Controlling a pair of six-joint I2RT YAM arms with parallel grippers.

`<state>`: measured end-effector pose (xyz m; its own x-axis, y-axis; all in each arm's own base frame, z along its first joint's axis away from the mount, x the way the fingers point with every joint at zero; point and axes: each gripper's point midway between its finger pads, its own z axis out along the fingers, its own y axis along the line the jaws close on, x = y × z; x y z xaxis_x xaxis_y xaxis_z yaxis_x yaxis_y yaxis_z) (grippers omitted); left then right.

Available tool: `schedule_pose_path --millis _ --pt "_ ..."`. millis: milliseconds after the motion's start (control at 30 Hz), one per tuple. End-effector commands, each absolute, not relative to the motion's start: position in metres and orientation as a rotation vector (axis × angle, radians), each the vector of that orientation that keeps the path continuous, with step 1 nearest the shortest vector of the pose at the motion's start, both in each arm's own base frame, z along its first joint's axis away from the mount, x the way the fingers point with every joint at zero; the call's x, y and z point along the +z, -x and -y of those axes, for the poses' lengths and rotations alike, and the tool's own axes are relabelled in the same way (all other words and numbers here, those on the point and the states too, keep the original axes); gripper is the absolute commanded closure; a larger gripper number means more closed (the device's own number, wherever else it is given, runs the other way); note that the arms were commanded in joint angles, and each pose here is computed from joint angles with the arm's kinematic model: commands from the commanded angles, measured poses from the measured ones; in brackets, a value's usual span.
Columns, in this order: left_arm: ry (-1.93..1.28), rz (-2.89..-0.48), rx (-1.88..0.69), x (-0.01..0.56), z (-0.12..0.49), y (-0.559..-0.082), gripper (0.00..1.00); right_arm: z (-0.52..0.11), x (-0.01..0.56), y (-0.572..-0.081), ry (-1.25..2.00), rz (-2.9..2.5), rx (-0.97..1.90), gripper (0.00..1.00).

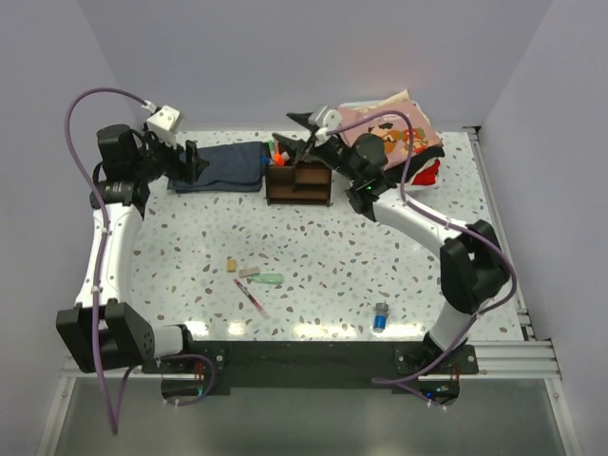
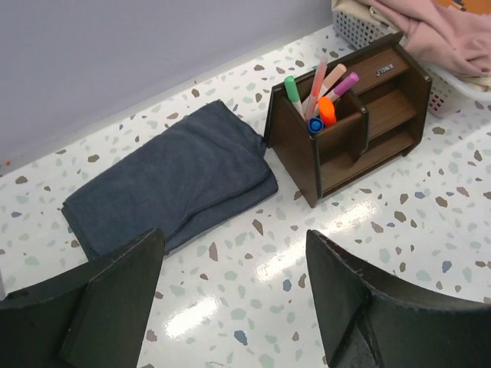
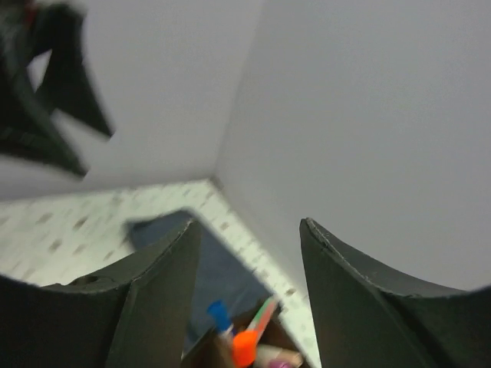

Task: Sort the stationery into containers
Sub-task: Pick up the pen from the center of the board.

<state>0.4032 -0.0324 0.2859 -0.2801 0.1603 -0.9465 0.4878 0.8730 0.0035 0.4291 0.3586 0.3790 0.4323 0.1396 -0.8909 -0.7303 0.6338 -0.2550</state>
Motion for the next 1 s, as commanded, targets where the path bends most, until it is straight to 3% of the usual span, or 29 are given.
schedule_pose_path --millis 0,100,267,533,700,833,967 --pt "-0.506 -1.804 -0.295 0.303 0.035 -0.377 0.2 -0.394 0.262 -0.338 1.326 -1.25 0.899 0.43" --pt "-0.499 -1.811 -0.282 0.304 0.034 -0.364 0.2 -0.394 0.209 -0.281 1.562 -1.379 0.992 0.5" --pt "-0.491 -1.851 -0.208 0.295 0.027 -0.338 0.2 -0.41 0.151 -0.209 1.725 -1.453 0.961 0.47" --pt "-0.431 -1.872 -0.118 0.295 0.015 -0.318 0.2 -0.462 0.103 -0.177 1.556 -1.954 0.912 0.49" --pt "-0.834 -1.896 -0.304 0.266 0.054 -0.269 0.24 -0.429 0.113 -0.206 1.156 -2.098 0.973 0.5" --pt "-1.26 -1.859 -0.409 0.231 0.068 -0.231 0.26 -0.361 0.14 -0.281 0.816 -2.097 0.947 0.49" --pt "-1.536 -1.894 -0.534 0.193 0.091 -0.206 0.37 -0.3 0.159 -0.338 0.642 -2.136 0.854 0.48"
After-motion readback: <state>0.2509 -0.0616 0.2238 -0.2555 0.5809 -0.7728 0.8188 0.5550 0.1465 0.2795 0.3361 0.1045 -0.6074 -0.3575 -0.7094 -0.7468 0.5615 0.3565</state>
